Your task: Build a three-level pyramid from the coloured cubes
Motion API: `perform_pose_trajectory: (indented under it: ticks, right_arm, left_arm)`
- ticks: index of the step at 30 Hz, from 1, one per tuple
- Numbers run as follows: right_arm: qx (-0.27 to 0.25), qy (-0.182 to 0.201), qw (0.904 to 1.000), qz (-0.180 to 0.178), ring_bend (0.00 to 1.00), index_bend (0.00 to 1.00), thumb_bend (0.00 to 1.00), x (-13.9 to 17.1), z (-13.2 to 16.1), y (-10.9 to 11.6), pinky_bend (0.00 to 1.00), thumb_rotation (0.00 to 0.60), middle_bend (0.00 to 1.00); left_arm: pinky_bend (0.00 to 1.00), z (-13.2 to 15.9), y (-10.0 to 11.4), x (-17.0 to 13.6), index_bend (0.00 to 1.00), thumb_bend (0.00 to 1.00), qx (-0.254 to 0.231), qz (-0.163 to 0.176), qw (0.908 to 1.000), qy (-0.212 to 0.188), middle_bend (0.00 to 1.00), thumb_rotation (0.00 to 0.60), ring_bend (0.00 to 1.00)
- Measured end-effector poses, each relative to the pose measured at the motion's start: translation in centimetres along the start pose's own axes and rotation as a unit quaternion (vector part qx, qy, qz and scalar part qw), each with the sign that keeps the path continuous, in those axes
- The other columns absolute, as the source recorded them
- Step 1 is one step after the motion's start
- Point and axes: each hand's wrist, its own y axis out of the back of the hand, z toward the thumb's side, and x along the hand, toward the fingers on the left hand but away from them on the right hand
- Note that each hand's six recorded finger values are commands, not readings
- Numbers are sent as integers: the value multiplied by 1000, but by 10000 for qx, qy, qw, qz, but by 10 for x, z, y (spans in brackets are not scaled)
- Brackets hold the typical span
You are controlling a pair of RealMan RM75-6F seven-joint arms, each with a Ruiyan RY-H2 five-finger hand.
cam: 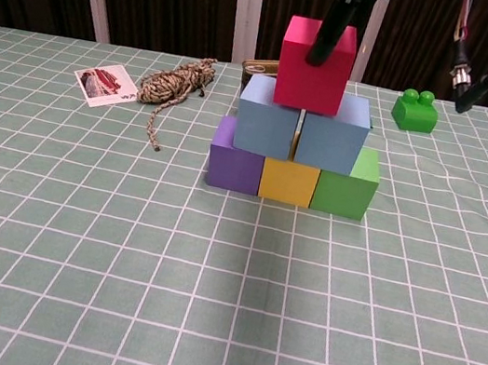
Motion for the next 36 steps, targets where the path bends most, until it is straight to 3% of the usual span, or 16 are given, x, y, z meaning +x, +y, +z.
perform_pose_trajectory:
  ticks: [36]
  right_arm:
    - [74,-62,9999,43,253,0,316,-5,-6,-4,0,600,506]
  left_arm:
    - [49,-1,-1,0,0,90,6,-33,10000,17,32,600,6]
